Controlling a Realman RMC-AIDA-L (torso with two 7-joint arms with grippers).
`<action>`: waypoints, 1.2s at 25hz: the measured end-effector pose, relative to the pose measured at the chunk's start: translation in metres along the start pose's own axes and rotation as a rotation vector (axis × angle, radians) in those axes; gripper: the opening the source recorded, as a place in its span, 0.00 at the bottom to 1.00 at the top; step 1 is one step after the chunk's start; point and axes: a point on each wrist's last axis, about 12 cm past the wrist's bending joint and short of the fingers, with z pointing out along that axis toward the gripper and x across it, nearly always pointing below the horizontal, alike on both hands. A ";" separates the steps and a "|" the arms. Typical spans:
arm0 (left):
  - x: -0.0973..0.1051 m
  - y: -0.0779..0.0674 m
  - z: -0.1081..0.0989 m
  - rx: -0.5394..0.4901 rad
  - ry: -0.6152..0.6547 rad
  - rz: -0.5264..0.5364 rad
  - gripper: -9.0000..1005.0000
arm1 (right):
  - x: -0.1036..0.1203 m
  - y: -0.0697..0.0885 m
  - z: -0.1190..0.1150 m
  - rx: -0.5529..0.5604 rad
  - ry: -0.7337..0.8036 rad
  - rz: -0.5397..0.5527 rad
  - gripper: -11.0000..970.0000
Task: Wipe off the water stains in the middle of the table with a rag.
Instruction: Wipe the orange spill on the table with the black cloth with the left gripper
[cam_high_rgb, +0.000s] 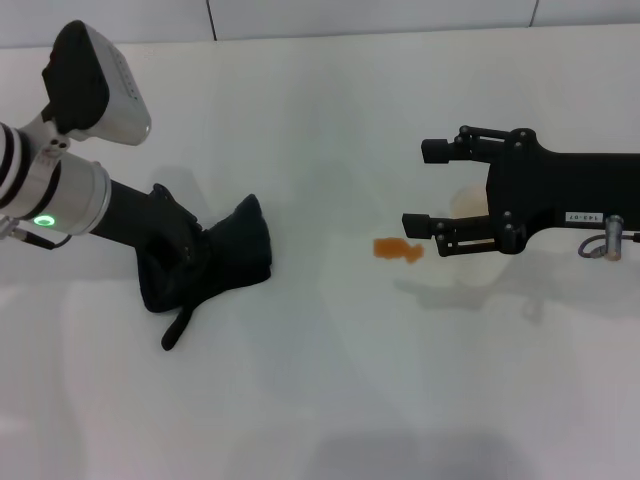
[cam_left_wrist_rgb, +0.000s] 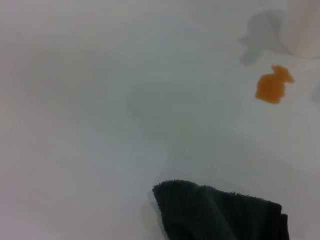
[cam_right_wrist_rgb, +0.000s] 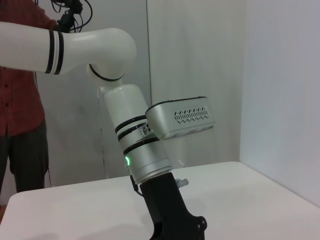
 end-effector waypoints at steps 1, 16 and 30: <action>0.000 0.000 0.000 0.001 -0.003 0.000 0.11 | 0.000 0.000 0.000 0.000 0.000 0.000 0.89; -0.048 0.011 0.019 -0.072 -0.174 0.095 0.09 | -0.001 0.001 -0.001 0.005 -0.023 0.002 0.89; -0.081 -0.010 0.049 0.006 -0.234 0.187 0.09 | -0.002 0.003 0.000 -0.003 -0.042 -0.011 0.89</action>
